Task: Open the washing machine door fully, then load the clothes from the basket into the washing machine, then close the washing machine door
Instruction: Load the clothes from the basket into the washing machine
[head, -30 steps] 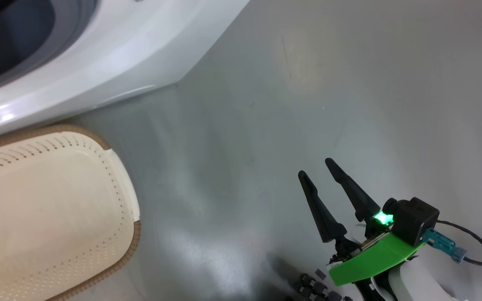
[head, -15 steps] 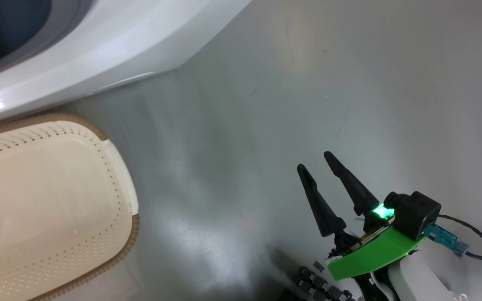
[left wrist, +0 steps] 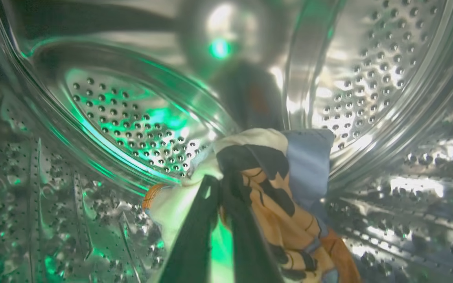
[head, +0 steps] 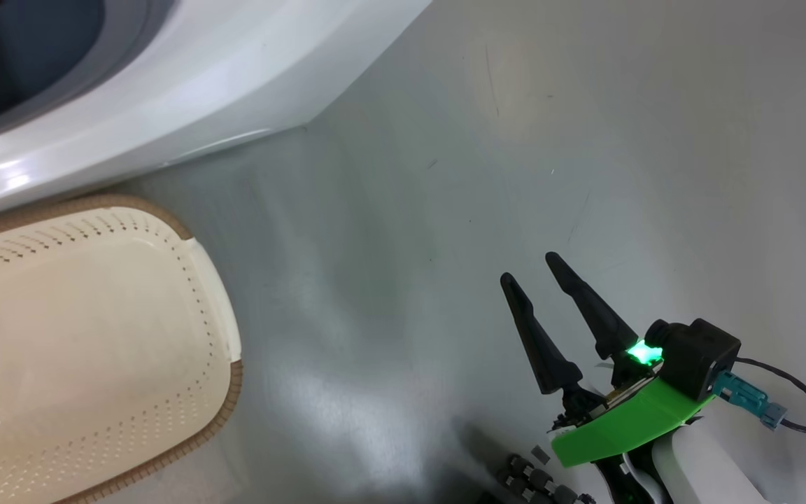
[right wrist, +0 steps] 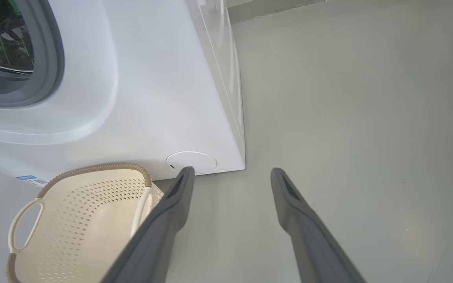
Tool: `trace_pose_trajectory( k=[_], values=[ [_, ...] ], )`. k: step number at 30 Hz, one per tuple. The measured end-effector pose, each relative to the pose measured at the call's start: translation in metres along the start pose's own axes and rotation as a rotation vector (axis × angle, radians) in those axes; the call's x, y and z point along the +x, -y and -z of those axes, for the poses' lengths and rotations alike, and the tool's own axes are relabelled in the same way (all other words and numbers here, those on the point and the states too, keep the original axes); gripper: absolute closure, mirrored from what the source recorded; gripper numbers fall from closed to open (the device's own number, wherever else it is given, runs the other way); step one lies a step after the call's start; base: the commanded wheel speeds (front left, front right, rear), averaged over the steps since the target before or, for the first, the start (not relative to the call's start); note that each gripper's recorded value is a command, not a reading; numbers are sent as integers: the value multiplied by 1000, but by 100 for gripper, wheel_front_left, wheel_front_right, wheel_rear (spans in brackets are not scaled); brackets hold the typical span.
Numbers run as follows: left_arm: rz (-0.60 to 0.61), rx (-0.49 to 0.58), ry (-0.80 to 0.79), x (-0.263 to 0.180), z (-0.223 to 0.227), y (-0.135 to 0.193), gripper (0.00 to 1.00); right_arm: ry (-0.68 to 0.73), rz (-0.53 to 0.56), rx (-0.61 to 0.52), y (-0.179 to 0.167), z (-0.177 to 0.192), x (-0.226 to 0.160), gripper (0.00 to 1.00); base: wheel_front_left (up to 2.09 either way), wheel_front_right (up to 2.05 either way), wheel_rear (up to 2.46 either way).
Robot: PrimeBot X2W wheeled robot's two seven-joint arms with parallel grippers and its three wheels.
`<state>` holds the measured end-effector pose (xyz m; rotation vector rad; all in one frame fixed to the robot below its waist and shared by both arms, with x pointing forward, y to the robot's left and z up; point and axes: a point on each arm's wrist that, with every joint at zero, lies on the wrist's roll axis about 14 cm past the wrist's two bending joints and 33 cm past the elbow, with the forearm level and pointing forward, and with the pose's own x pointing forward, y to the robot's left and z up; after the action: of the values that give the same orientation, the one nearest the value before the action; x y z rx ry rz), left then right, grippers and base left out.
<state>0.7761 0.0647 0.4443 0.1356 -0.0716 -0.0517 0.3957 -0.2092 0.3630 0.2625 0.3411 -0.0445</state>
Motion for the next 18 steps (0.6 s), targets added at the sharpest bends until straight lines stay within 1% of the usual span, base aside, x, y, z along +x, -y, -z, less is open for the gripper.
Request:
trace_pose_trajectory(
  k=[4,8,13,18],
  values=[
    [6,7,-62,-3,8,2,0,11,-2,-1,0,-4,-1,0,0,0,0],
    [4,-8,-146,-7,20,3,0,20,1,0,0,-7,-2,0,0,0,0],
    [5,-15,-312,-22,44,6,0,29,-3,0,-1,-10,-4,0,0,0,0],
    [2,-28,-315,-26,31,7,0,41,-14,3,-4,-14,-7,0,0,0,0]
  ],
)
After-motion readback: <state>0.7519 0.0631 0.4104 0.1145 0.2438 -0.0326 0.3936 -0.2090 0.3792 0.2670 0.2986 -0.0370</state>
